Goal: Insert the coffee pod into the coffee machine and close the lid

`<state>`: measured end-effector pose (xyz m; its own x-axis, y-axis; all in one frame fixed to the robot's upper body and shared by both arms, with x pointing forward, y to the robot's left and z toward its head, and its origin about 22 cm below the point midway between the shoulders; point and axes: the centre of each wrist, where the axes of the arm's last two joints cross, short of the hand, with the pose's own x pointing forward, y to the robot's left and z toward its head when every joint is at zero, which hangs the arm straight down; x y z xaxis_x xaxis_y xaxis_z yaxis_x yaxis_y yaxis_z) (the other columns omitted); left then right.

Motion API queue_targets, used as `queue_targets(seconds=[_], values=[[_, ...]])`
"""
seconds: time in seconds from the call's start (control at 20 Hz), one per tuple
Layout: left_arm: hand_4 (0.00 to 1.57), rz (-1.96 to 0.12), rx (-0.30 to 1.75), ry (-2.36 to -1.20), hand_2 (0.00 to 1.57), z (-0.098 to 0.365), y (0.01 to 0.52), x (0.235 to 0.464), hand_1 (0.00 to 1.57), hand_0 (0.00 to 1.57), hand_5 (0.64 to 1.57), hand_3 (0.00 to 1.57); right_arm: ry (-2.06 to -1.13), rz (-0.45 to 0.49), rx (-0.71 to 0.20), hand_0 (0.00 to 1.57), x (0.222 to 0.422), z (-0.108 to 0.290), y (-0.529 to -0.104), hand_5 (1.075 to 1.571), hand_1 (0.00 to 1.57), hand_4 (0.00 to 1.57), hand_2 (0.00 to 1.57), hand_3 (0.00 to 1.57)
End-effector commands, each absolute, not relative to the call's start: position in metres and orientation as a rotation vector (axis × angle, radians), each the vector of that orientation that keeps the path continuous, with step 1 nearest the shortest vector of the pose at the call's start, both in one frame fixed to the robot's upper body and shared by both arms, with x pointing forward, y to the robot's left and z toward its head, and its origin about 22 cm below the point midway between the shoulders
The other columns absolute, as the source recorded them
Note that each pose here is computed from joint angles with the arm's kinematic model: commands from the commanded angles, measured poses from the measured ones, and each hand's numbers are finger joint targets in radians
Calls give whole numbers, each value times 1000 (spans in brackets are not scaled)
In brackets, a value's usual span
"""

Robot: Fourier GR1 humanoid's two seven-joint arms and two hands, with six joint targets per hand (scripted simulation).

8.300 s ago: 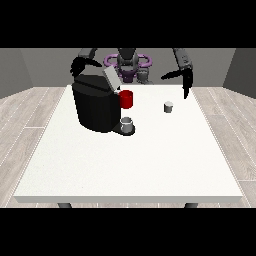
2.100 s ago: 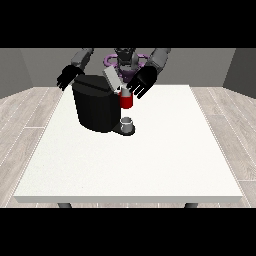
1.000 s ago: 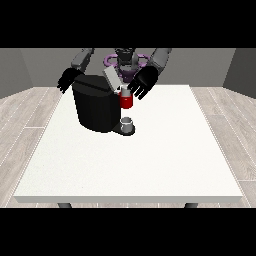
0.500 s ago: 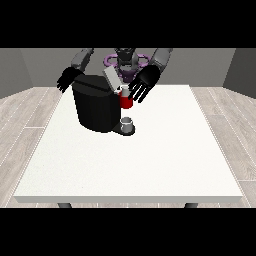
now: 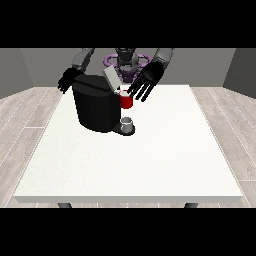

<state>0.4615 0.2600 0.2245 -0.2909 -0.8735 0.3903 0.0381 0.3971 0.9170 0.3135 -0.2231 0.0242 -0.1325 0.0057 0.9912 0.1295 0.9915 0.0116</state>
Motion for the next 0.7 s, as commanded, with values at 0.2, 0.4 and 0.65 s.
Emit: queue_targets(seconds=[0.2,0.4,0.65], values=[[0,-1133,686,-1560,0,198,247,459,0,0,1571,0,-1641,-148,-133,0,312,12,-244,1571,0,424,0,0],[0,-1069,600,-1600,0,186,235,457,0,0,1571,0,-1625,-174,-169,0,303,-11,-234,1571,0,392,0,0],[0,-777,369,-1619,0,132,242,448,0,0,1571,0,-1527,-214,-191,0,280,-27,-274,1571,0,387,0,0]])
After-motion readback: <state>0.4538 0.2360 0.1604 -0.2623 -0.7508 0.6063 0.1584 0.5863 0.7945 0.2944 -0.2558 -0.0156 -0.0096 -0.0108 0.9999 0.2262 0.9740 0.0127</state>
